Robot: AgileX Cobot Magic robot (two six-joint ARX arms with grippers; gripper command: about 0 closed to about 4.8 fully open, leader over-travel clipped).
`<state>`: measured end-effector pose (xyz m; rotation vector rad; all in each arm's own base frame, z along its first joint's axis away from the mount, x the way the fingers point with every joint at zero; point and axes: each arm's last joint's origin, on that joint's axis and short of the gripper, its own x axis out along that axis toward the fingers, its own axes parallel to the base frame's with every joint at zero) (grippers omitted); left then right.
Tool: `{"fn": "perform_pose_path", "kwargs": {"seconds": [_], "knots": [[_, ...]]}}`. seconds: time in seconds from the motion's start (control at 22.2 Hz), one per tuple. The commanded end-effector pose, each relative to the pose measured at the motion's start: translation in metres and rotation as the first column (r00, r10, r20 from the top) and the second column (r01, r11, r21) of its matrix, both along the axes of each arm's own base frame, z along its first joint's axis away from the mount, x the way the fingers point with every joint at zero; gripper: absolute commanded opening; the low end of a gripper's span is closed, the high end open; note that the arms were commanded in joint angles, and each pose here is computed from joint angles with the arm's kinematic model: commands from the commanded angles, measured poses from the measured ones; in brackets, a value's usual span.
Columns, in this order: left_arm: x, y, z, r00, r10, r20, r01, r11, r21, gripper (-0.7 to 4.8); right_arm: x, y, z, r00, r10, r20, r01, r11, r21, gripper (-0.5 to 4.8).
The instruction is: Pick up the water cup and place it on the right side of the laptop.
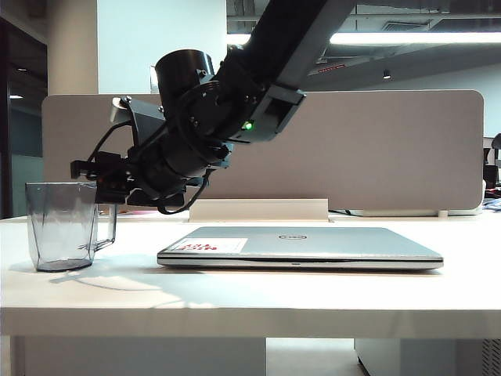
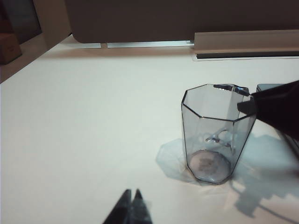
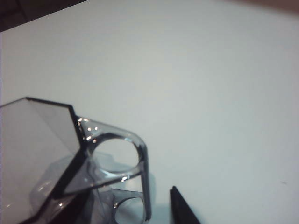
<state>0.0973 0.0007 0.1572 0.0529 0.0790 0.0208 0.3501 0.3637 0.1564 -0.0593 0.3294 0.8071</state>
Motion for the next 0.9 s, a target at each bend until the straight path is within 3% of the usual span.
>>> {"fn": "perform_pose_path", "kwargs": {"seconds": [0.05,0.9], "knots": [[0.0,0.0,0.002,1.0,-0.002,0.01,0.002,1.0,-0.001,-0.04,0.002,0.001,-0.001,1.0,-0.006,0.002,0.006,1.0,0.014,2.21],[0.0,0.0,0.002,1.0,-0.003,0.01,0.003,1.0,-0.001,-0.04,0.017,0.01,-0.017,0.998,-0.053,-0.027,0.055,0.995,0.087,2.2]]}}
